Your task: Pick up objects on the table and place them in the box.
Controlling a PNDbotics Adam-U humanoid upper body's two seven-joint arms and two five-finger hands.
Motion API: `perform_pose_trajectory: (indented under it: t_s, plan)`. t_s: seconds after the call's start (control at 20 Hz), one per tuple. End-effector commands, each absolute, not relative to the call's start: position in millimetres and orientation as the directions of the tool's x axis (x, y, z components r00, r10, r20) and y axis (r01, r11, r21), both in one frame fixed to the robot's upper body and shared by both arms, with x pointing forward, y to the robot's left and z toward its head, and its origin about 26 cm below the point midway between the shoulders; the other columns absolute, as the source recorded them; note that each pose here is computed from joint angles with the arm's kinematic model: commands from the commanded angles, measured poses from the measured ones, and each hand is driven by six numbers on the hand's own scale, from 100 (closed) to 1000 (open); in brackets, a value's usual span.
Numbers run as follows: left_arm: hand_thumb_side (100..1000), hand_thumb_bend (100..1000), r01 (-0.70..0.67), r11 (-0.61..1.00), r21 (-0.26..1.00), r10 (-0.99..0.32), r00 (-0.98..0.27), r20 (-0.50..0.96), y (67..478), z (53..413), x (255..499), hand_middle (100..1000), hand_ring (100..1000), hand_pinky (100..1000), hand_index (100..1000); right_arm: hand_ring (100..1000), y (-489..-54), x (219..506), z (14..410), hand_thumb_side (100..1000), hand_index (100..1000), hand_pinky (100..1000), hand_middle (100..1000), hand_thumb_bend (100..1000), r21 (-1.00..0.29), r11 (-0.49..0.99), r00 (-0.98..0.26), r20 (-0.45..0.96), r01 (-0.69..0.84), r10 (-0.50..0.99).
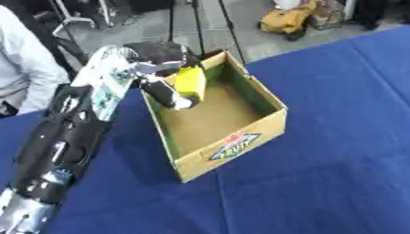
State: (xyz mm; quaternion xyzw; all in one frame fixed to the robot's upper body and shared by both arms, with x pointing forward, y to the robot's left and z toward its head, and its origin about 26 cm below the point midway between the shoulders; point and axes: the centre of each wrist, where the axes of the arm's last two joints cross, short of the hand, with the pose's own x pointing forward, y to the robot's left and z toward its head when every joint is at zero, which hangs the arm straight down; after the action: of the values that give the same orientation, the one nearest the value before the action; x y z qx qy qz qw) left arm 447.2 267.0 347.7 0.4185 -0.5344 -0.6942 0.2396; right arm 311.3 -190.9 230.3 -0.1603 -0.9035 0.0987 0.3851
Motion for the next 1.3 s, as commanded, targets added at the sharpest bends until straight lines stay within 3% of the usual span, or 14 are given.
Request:
perform_pose_trajectory:
  t_s: [0.05, 0.5, 0.65, 0.8, 0.9, 1.1, 1.2, 1.3]
  plan:
    - [504, 100, -0.121, -0.362, 0.924, -0.776, -0.51, -0.371, 265.2, 355.1, 448.5, 657, 582, 348, 701, 1000, -187.7, 307.6, 239.3, 745, 730, 945, 626, 100, -0.286, 0.937, -0.685, 0.643, 0.201, 0.343]
    - [542, 100, -0.135, -0.428, 0.894, -0.767, -0.469, -0.438, 251.1, 335.9, 458.9, 658, 579, 359, 718, 1000, -186.3, 307.6, 240.3, 744, 730, 944, 626, 100, -0.281, 0.939, -0.69, 0.641, 0.197, 0.336]
    - [648, 100, -0.155, -0.443, 0.883, -0.755, -0.465, -0.461, 247.9, 329.3, 461.2, 679, 587, 374, 753, 1000, -186.3, 307.6, 240.5, 744, 730, 944, 626, 100, -0.28, 0.939, -0.69, 0.641, 0.197, 0.336]
    - [681, 132, -0.17, -0.468, 0.867, -0.736, -0.468, -0.489, 246.8, 322.2, 463.8, 747, 633, 445, 831, 1000, -186.4, 307.6, 240.4, 744, 730, 943, 626, 100, -0.28, 0.939, -0.689, 0.642, 0.198, 0.336]
    - [707, 276, -0.173, -0.489, 0.855, -0.724, -0.466, -0.509, 246.7, 319.4, 465.1, 807, 696, 497, 883, 1000, -186.5, 307.6, 240.6, 745, 729, 943, 625, 100, -0.281, 0.939, -0.689, 0.642, 0.198, 0.337]
    - [813, 700, -0.157, -0.546, 0.823, -0.703, -0.449, -0.552, 246.8, 314.5, 467.1, 974, 890, 727, 1000, 1000, -186.5, 307.6, 240.5, 746, 729, 942, 625, 100, -0.282, 0.939, -0.689, 0.642, 0.196, 0.336]
    - [882, 879, -0.142, -0.591, 0.794, -0.689, -0.423, -0.588, 247.2, 310.5, 469.1, 1000, 936, 793, 1000, 1000, -186.6, 307.6, 240.6, 746, 729, 942, 625, 100, -0.282, 0.939, -0.689, 0.642, 0.196, 0.336]
    - [955, 1000, -0.121, -0.612, 0.781, -0.691, -0.399, -0.603, 249.9, 306.2, 471.8, 1000, 967, 832, 1000, 1000, -186.6, 307.7, 240.8, 745, 728, 941, 624, 100, -0.281, 0.939, -0.69, 0.641, 0.197, 0.336]
